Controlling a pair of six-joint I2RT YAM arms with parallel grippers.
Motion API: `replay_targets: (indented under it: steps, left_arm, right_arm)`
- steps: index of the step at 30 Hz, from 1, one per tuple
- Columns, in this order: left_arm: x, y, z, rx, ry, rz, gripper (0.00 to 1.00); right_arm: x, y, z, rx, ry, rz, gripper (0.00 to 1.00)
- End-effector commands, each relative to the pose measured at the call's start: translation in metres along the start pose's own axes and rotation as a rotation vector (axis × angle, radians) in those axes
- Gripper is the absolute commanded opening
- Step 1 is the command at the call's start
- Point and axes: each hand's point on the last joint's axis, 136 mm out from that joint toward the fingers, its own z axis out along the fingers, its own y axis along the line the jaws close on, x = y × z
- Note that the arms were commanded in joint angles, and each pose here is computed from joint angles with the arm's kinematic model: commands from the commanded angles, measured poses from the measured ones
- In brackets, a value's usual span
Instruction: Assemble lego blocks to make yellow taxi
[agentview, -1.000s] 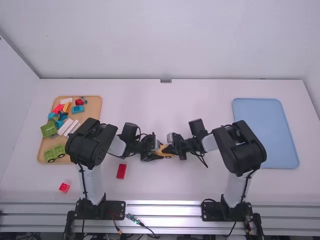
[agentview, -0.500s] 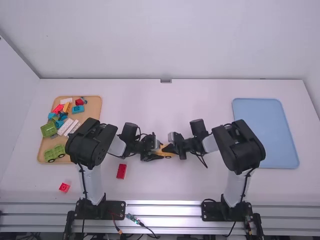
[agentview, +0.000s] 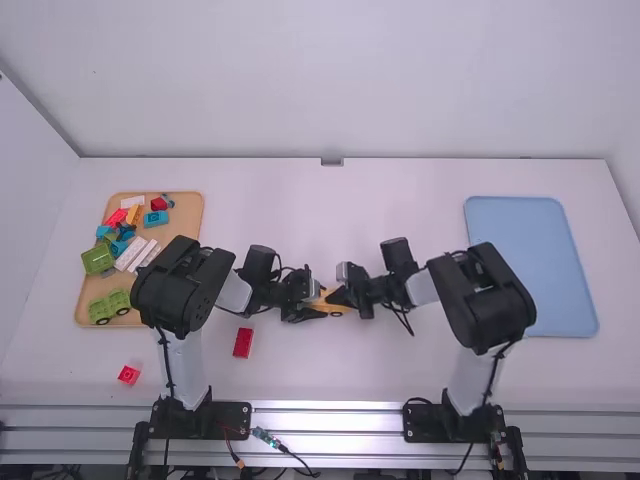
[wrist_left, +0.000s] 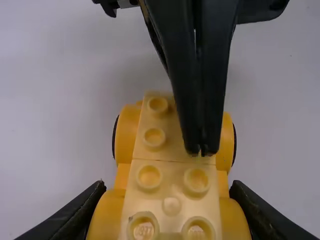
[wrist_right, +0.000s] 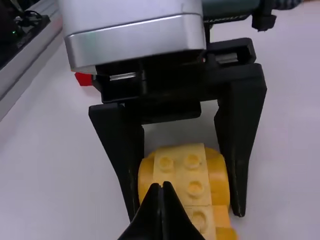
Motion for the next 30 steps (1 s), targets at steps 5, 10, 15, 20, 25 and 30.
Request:
replay_targets:
  steps: [5,10,15,20,25,30]
  left_arm:
    - [0.009,0.001,0.002,-0.012,0.033,0.007,0.37]
    - [0.009,0.000,0.003,-0.009,0.033,0.010,0.37]
    - [0.009,0.000,0.003,-0.008,0.033,0.010,0.40]
    - [0.007,0.003,0.003,-0.011,0.032,0.012,0.48]
    - [0.005,0.009,0.004,0.000,0.041,-0.010,0.58]
    - [0.003,0.014,0.006,0.018,0.057,-0.041,0.68]
  right_arm:
    - [-0.005,-0.021,-0.022,0.152,0.074,-0.048,0.00]
    - [-0.037,-0.029,-0.038,0.206,0.041,-0.126,0.00]
    - [-0.061,-0.038,-0.058,0.314,0.053,-0.093,0.00]
    - [-0.058,-0.060,-0.091,0.541,0.153,0.044,0.58]
    - [-0.052,-0.055,-0.111,0.619,0.236,0.091,0.99]
    - [-0.055,-0.049,-0.114,0.617,0.237,0.094,0.99]
